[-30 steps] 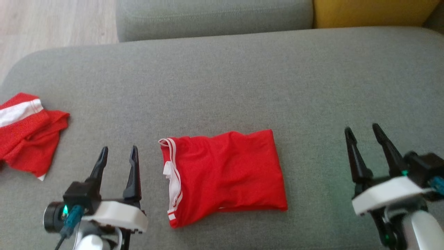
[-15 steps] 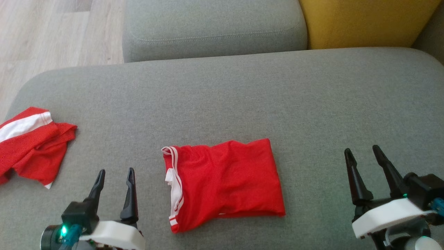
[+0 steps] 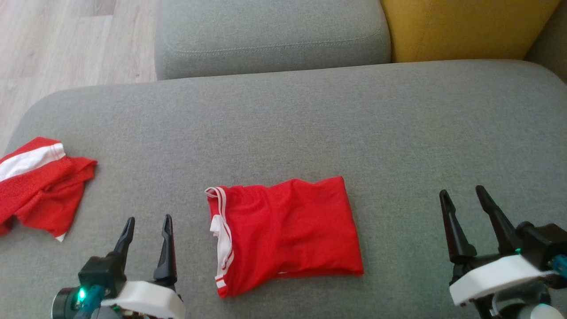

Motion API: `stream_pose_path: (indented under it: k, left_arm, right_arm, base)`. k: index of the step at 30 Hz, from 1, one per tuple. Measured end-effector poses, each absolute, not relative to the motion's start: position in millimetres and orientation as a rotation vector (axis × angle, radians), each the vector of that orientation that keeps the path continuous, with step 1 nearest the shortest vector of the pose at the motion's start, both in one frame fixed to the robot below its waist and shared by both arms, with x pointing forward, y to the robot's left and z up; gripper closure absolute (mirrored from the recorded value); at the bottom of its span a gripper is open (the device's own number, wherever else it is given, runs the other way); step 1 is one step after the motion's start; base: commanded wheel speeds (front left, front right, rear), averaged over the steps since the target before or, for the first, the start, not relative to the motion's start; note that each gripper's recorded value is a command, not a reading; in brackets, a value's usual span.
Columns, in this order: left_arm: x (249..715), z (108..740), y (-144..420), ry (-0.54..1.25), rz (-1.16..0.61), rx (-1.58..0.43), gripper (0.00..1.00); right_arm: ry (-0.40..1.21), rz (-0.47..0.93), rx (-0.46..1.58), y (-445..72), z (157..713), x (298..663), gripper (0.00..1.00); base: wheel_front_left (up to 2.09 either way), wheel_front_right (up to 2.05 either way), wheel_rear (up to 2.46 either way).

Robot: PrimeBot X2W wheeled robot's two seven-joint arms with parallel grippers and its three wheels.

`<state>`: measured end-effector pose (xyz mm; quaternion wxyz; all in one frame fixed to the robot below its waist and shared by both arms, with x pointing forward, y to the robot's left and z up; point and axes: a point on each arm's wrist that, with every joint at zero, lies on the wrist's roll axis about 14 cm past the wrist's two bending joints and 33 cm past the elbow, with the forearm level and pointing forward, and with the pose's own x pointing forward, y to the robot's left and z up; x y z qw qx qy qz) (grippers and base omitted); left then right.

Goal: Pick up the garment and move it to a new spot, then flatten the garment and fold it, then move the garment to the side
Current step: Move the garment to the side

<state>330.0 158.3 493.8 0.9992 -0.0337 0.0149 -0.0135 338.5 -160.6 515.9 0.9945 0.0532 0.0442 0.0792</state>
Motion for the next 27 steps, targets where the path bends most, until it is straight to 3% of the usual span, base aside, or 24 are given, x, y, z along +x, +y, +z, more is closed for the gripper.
stream_pose_path:
  k: [14,27]
  left_arm:
    - [330.8,491.3,157.5,0.039,-0.027,-0.065,0.0]
    - [352.5,493.3,169.4,0.017,0.02,-0.073,0.0]
  right_arm:
    - [0.119,0.163,0.112,-157.5,506.3,339.5,0.0]
    - [0.359,0.41,0.101,-73.7,428.1,375.7,0.0]
  base:
    - [0.0,0.0,0.0]
    - [0.0,0.0,0.0]
